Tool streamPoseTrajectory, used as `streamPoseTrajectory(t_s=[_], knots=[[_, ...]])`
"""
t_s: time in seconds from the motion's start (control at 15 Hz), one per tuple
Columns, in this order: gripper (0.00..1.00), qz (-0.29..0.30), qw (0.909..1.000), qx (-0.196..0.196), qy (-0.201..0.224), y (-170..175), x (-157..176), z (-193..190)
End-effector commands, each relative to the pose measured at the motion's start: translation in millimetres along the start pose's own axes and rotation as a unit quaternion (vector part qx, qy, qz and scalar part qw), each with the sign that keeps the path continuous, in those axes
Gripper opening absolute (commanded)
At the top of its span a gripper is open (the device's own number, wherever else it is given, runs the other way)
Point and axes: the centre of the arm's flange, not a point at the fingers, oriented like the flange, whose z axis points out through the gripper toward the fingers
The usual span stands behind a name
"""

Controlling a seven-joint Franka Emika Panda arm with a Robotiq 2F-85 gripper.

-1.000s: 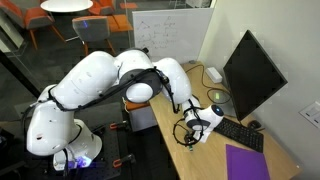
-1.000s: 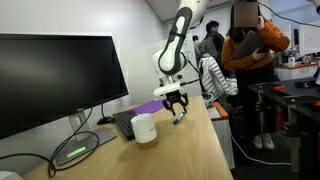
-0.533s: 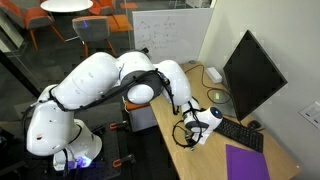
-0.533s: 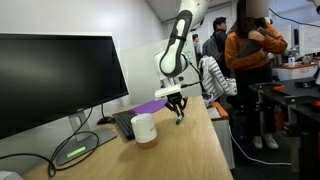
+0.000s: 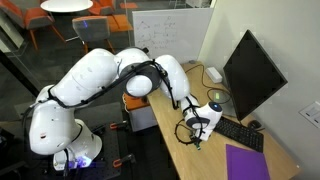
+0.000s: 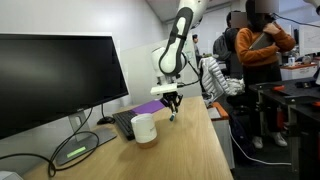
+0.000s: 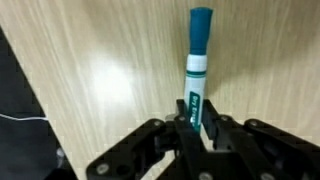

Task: Put the marker in the mug

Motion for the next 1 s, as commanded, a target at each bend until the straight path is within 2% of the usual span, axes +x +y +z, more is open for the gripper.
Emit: streamPoseTrajectory(t_s=[0.0,0.27,0.33,0.53,0.73,0.93], knots=[[0.05,0.022,0.9961,0.010,0.084,1,-20,-41],[0.05,0.022,0.9839,0.022,0.176,-8,-51,-88],[0.05,0.027,0.9773,0.022,0.209,-9,-60,-98],[0.05,0.037,0.9614,0.030,0.271,-14,-93,-122],[0.05,0.035,0.9447,0.055,0.321,-12,-132,-140],[0.05,0.013,0.9326,0.070,0.354,-10,-171,-151]])
